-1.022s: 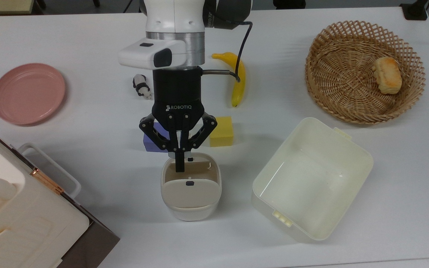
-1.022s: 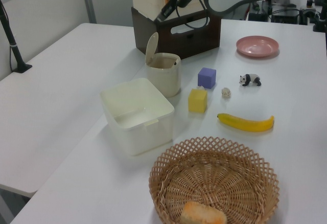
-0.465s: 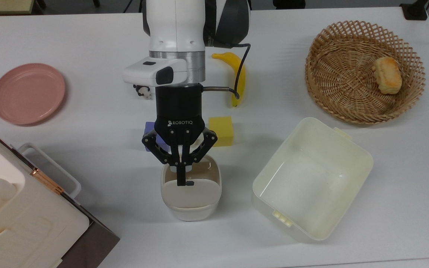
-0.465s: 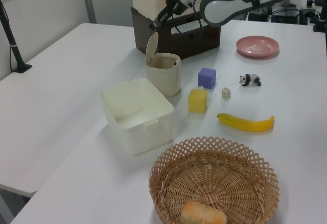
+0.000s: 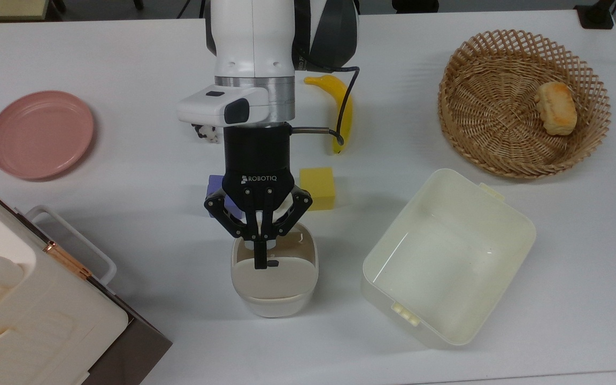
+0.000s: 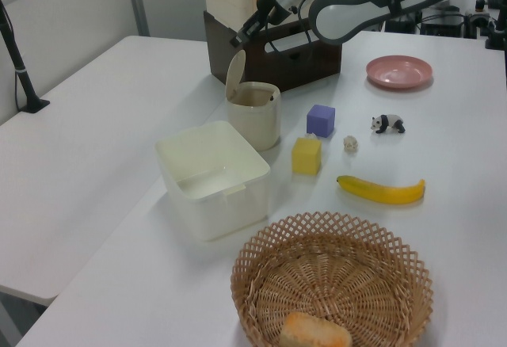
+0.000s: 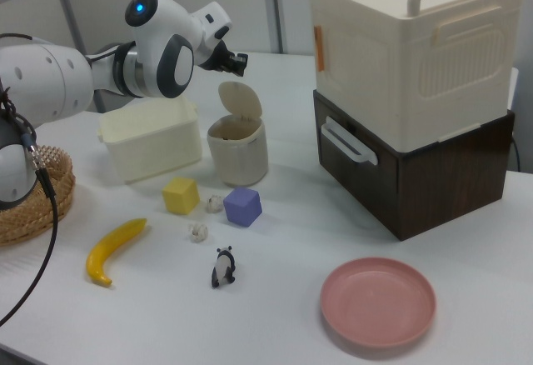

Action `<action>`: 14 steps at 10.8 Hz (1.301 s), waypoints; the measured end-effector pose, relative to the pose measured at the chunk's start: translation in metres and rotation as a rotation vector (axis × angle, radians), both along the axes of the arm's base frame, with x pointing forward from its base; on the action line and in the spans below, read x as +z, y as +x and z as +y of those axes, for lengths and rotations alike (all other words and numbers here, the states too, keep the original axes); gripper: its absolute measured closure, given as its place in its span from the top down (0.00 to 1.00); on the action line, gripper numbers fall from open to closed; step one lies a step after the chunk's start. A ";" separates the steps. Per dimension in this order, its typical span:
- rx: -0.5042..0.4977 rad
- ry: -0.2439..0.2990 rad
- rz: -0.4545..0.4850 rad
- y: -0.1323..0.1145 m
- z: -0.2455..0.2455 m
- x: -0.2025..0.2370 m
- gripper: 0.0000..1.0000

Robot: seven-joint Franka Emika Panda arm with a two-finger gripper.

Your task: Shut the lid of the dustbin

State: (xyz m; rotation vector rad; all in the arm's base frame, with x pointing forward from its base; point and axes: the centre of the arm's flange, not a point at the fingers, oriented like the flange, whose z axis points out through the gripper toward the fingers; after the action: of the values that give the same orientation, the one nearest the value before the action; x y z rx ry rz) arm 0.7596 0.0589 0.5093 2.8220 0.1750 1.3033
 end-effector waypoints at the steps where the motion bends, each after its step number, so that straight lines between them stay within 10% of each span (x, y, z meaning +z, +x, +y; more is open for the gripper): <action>1: 0.000 0.000 0.001 0.000 0.000 -0.001 0.01; 14: 0.009 -0.033 0.292 -0.008 0.012 -0.043 0.01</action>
State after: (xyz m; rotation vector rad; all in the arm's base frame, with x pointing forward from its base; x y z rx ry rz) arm 0.7519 0.0709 0.4662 2.9708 0.2133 0.8736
